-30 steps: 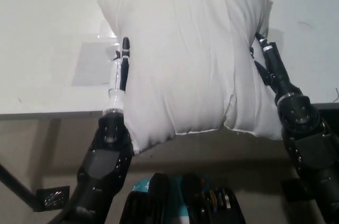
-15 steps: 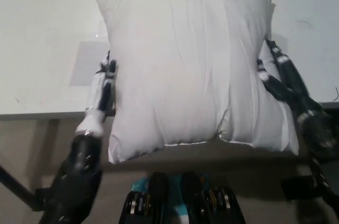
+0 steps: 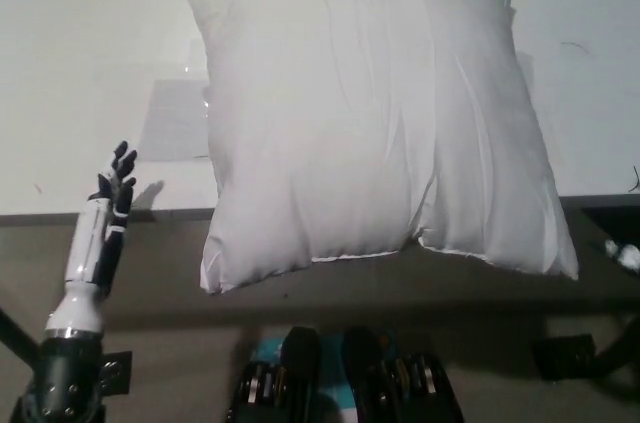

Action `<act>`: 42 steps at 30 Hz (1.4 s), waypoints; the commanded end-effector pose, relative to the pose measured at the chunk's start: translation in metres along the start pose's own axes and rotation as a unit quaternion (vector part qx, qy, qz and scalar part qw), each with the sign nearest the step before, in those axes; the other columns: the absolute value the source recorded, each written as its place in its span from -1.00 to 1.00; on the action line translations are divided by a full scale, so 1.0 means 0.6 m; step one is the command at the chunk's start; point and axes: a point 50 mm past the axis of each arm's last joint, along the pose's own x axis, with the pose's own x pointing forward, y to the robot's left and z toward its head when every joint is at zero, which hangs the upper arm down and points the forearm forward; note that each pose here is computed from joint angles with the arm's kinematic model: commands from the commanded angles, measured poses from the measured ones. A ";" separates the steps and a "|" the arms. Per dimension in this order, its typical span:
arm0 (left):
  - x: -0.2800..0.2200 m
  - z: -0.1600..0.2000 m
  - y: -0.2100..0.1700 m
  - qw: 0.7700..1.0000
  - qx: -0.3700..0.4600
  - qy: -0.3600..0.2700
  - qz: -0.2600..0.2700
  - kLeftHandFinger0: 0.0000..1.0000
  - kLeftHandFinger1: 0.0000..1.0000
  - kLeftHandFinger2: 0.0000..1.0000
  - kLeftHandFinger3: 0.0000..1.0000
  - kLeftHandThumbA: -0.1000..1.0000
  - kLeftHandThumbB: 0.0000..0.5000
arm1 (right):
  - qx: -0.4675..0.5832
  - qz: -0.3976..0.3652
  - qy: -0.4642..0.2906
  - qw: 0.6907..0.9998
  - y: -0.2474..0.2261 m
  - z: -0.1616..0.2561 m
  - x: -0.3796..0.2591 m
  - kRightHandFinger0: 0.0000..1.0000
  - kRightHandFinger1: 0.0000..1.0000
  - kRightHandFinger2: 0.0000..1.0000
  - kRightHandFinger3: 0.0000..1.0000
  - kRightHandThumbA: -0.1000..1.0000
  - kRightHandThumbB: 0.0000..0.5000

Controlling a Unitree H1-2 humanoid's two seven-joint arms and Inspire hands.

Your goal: The robot uses both hands to lift the pillow and then drops it on the table

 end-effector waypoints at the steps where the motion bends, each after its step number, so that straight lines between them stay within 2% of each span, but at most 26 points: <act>1: -0.010 0.045 0.009 0.999 -0.022 -0.029 -0.006 1.00 1.00 1.00 1.00 1.00 -0.40 | 0.006 -0.011 -0.076 0.997 -0.022 0.047 -0.027 1.00 1.00 1.00 1.00 1.00 0.21; 2: -0.015 0.051 0.007 0.999 -0.020 -0.030 -0.006 1.00 1.00 1.00 1.00 1.00 -0.38 | 0.005 -0.013 -0.080 0.997 -0.021 0.049 -0.032 1.00 1.00 1.00 1.00 1.00 0.20; 3: -0.024 0.056 0.004 0.999 -0.024 -0.030 -0.009 1.00 1.00 1.00 1.00 1.00 -0.45 | 0.013 -0.018 -0.092 0.995 -0.018 0.052 -0.040 1.00 1.00 1.00 1.00 1.00 0.18; 4: -0.029 0.063 0.000 0.999 -0.029 -0.035 -0.007 1.00 1.00 1.00 1.00 1.00 -0.48 | 0.019 -0.022 -0.109 0.994 -0.016 0.063 -0.044 1.00 1.00 1.00 1.00 1.00 0.34; 5: -0.041 0.070 -0.004 0.999 -0.033 -0.038 -0.005 1.00 1.00 1.00 1.00 1.00 -0.48 | 0.026 -0.025 -0.122 0.992 -0.010 0.068 -0.056 1.00 1.00 1.00 1.00 1.00 0.38; 6: -0.046 0.077 -0.010 0.998 -0.039 -0.041 0.001 1.00 1.00 1.00 1.00 1.00 -0.37 | 0.018 -0.029 -0.131 0.991 -0.006 0.075 -0.065 1.00 1.00 1.00 1.00 1.00 0.36; 7: -0.051 0.081 -0.015 0.998 -0.043 -0.048 -0.001 1.00 1.00 1.00 1.00 1.00 -0.35 | 0.016 -0.031 -0.130 0.991 0.003 0.078 -0.078 1.00 1.00 1.00 1.00 1.00 0.31; 9: -0.073 0.091 -0.023 0.997 -0.052 -0.053 0.000 1.00 1.00 1.00 1.00 1.00 -0.33 | 0.001 -0.021 -0.128 0.992 0.030 0.073 -0.104 1.00 1.00 1.00 1.00 1.00 0.32; 10: -0.085 0.095 -0.025 0.997 -0.058 -0.050 -0.001 1.00 1.00 1.00 1.00 1.00 -0.26 | -0.003 -0.014 -0.123 0.992 0.044 0.068 -0.118 1.00 1.00 1.00 1.00 1.00 0.19; 11: -0.108 0.100 -0.028 0.997 -0.063 -0.046 0.001 1.00 1.00 1.00 1.00 1.00 -0.35 | -0.012 -0.002 -0.108 0.994 0.069 0.052 -0.146 1.00 1.00 1.00 1.00 1.00 0.01; 15: -0.101 0.107 -0.029 0.996 -0.073 -0.053 0.006 1.00 1.00 1.00 1.00 1.00 -0.38 | -0.003 -0.012 -0.110 0.994 0.085 0.042 -0.146 1.00 1.00 1.00 1.00 1.00 0.09; 17: -0.126 0.098 -0.023 0.996 -0.083 -0.034 0.007 1.00 1.00 1.00 1.00 1.00 -0.35 | 0.009 -0.011 -0.091 0.996 0.102 0.019 -0.165 1.00 1.00 1.00 1.00 1.00 0.02; 18: -0.125 0.096 -0.022 0.996 -0.083 -0.033 0.006 1.00 1.00 1.00 1.00 1.00 -0.39 | 0.010 -0.012 -0.093 0.996 0.102 0.018 -0.164 1.00 1.00 1.00 1.00 1.00 -0.10; 20: -0.122 0.080 -0.018 0.997 -0.076 -0.027 0.008 1.00 1.00 1.00 1.00 1.00 -0.42 | 0.012 -0.023 -0.105 0.994 0.095 0.017 -0.157 1.00 1.00 1.00 1.00 1.00 -0.17; 21: -0.123 0.075 -0.015 0.997 -0.077 -0.023 0.013 1.00 1.00 1.00 1.00 1.00 -0.36 | 0.011 -0.027 -0.106 0.994 0.094 0.015 -0.157 1.00 1.00 1.00 1.00 1.00 -0.22; 24: -0.127 0.066 -0.005 0.996 -0.083 -0.007 0.022 1.00 1.00 1.00 1.00 1.00 -0.32 | 0.011 -0.030 -0.100 0.994 0.093 -0.003 -0.155 1.00 1.00 1.00 1.00 1.00 -0.10; 27: -0.127 0.053 0.000 0.996 -0.082 0.000 0.023 1.00 1.00 1.00 1.00 1.00 -0.39 | 0.013 -0.020 -0.076 0.997 0.091 -0.025 -0.148 1.00 1.00 1.00 1.00 1.00 -0.15; 28: -0.126 0.048 0.001 0.997 -0.079 0.000 0.025 1.00 1.00 1.00 1.00 1.00 -0.38 | 0.009 -0.020 -0.072 0.997 0.092 -0.028 -0.148 1.00 1.00 1.00 1.00 1.00 -0.09; 31: -0.129 0.037 0.006 0.996 -0.079 0.010 0.027 1.00 1.00 1.00 1.00 1.00 -0.31 | -0.016 -0.009 -0.076 0.997 0.104 -0.027 -0.149 1.00 1.00 1.00 1.00 1.00 -0.09; 33: -0.127 0.035 0.008 0.997 -0.074 0.011 0.030 1.00 1.00 1.00 1.00 1.00 -0.39 | -0.023 0.000 -0.085 0.996 0.112 -0.025 -0.147 1.00 1.00 1.00 1.00 1.00 0.03; 36: -0.128 0.036 0.009 0.997 -0.073 0.012 0.029 1.00 1.00 1.00 1.00 1.00 -0.42 | -0.024 0.002 -0.084 0.996 0.116 -0.025 -0.146 1.00 1.00 1.00 1.00 1.00 0.05; 39: -0.127 0.035 0.009 0.997 -0.077 0.010 0.030 1.00 1.00 1.00 1.00 1.00 -0.35 | -0.028 0.000 -0.085 0.996 0.116 -0.025 -0.145 1.00 1.00 1.00 1.00 1.00 0.00; 42: -0.127 0.034 0.013 0.997 -0.074 0.009 0.030 1.00 1.00 1.00 1.00 1.00 -0.49 | -0.029 -0.003 -0.079 0.996 0.120 -0.024 -0.146 1.00 1.00 1.00 1.00 1.00 0.02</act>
